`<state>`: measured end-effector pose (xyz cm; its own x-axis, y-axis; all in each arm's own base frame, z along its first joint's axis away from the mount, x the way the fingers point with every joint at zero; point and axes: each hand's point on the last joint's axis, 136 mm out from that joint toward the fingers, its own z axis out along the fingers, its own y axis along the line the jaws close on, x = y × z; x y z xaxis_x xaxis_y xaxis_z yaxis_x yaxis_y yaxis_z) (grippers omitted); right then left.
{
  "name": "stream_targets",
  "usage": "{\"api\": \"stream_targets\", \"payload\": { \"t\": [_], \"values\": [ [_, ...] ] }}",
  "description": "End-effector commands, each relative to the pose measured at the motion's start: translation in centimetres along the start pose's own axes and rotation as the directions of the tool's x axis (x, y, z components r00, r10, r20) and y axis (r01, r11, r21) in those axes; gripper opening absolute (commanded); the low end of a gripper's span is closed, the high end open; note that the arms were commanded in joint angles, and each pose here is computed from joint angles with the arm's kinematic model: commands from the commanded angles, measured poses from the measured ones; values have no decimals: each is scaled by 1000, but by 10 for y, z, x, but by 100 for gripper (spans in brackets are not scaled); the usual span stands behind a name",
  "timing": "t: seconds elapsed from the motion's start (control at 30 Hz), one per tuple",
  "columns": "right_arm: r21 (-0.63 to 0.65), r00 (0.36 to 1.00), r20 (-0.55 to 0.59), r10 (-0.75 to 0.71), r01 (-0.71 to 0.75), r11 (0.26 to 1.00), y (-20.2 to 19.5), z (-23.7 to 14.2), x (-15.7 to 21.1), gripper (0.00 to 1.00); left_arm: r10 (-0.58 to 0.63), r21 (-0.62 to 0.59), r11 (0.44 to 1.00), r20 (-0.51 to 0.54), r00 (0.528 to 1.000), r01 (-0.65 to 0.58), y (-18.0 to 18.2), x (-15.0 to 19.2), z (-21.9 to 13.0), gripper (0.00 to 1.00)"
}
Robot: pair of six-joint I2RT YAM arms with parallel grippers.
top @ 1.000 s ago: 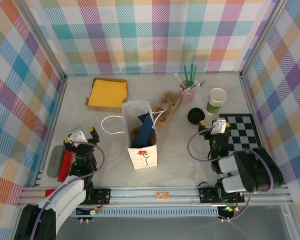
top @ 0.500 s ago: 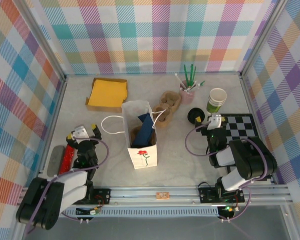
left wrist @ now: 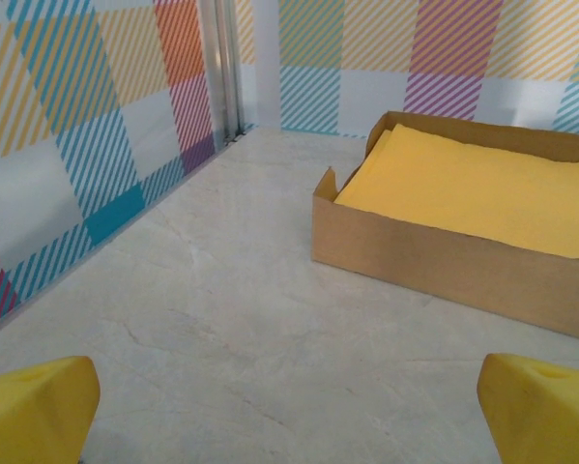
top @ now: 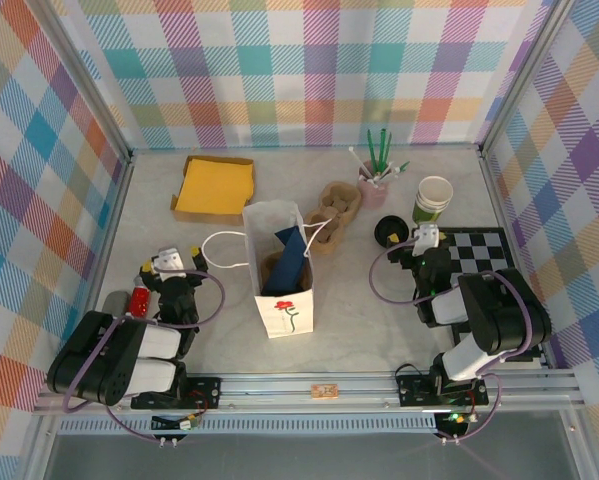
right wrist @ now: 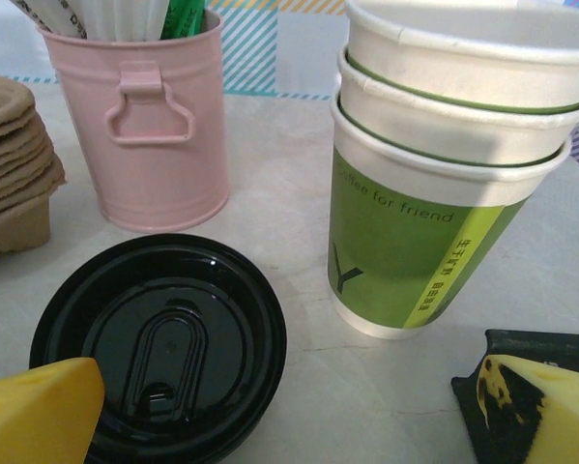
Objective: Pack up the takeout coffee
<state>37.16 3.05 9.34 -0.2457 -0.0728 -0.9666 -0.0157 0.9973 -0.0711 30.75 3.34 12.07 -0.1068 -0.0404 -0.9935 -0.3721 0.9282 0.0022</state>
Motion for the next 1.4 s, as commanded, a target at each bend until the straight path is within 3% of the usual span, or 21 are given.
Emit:
{"api": "stream_targets", "payload": {
  "t": [0.0, 0.13, 0.23, 0.6, 1.03, 1.13, 1.27, 1.37],
  "values": [
    [-15, 1000, 5, 17, -17, 1000, -1, 6, -10, 99, -30, 52, 998, 55, 998, 27, -8, -18, 2, 100],
    [-13, 999, -22, 29, -29, 999, -3, 10, -9, 99, -39, 196, 980, 33, 999, 32, -38, -13, 7, 100],
    [-14, 999, -24, 31, -31, 999, -4, 11, -10, 99, -55, 113, 992, 11, 998, 53, -26, -5, 20, 100],
    [-23, 997, -57, 44, -46, 999, -5, 16, -7, 99, 39, 265, 964, -47, 998, -25, -62, 16, 33, 100],
    [-44, 985, -128, 116, -122, 992, -15, 26, -4, 99, 135, 321, 940, -39, 990, -116, -84, 19, 32, 100],
    [-44, 985, -128, 116, -122, 992, -16, 26, -4, 99, 138, 337, 936, -82, 987, -103, -87, 21, 40, 100],
    [-43, 985, -128, 115, -121, 992, -16, 26, -3, 99, 139, 386, 921, -219, 966, -45, -92, 30, 62, 100],
    [-43, 985, -128, 114, -121, 992, -16, 26, -3, 99, 125, 390, 921, -241, 963, -22, -90, 31, 65, 100]
  ]
}}
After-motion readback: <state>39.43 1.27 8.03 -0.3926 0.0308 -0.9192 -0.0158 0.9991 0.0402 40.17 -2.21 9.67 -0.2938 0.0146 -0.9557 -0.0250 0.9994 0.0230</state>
